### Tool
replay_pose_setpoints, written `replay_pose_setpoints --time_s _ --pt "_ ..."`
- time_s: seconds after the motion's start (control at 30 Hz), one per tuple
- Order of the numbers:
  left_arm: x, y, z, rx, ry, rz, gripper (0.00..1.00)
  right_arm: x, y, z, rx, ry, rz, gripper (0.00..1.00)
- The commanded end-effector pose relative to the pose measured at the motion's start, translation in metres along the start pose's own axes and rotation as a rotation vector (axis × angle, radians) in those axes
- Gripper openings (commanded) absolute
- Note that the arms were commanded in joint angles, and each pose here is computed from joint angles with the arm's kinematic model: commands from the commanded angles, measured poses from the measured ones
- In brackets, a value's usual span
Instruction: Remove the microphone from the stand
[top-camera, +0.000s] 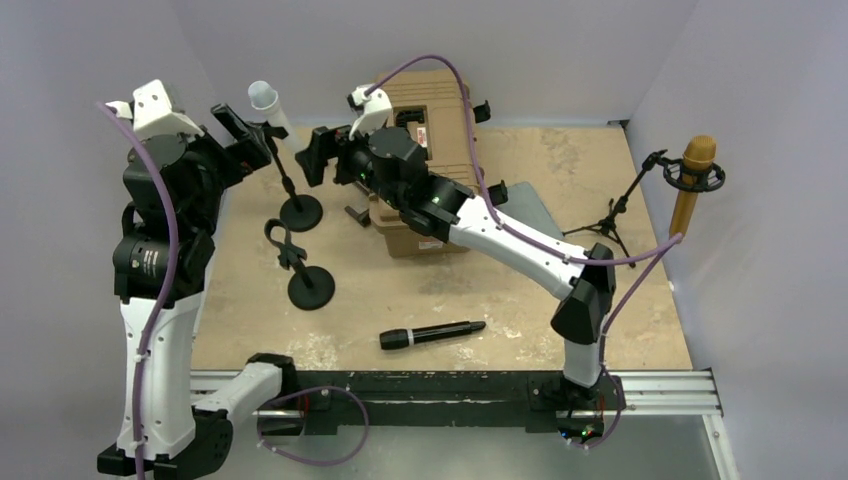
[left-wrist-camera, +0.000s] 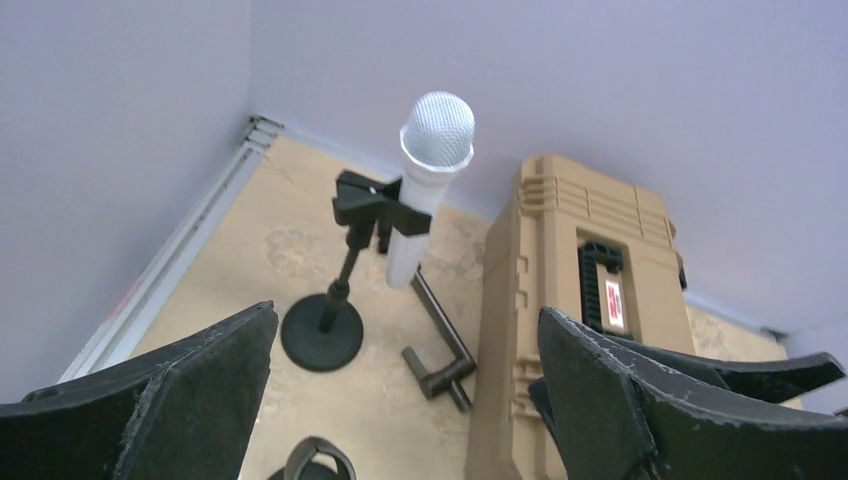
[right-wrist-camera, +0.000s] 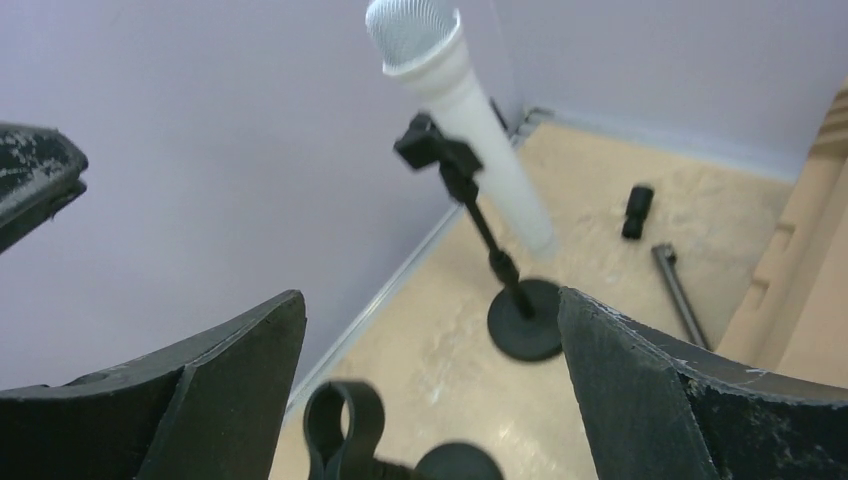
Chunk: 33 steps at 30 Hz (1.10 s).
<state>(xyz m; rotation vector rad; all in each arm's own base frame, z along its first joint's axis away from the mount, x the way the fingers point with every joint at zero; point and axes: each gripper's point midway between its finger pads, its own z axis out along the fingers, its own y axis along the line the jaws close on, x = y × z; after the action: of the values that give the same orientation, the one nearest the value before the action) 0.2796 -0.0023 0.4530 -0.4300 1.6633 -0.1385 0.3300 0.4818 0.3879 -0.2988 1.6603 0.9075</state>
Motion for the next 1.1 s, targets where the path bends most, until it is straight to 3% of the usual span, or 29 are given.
replay_pose_setpoints --time_s 0.0,0.37,0.73,0.87,1.07 --pt "-0.039 0.006 0.005 -0.03 -0.146 -0.05 1.0 -0.054 -0.007 0.021 0.041 -0.184 -0.103 0.97" --pt "-0.032 0.053 0.022 -0.222 -0.173 0.102 1.0 -0.094 0.017 0.083 -0.082 -0.444 -0.229 0.99" --pt "-0.015 0.073 0.037 -0.268 -0.127 0.112 1.0 -0.062 0.02 0.115 -0.161 -0.542 -0.277 0.98" --pt "-0.005 0.05 0.062 -0.078 -0.06 0.087 1.0 -0.058 0.016 0.114 -0.154 -0.498 -0.247 0.97" --pt "-0.003 0.015 0.116 0.239 0.049 -0.084 0.96 -0.059 0.002 0.079 -0.112 -0.396 -0.237 0.96"
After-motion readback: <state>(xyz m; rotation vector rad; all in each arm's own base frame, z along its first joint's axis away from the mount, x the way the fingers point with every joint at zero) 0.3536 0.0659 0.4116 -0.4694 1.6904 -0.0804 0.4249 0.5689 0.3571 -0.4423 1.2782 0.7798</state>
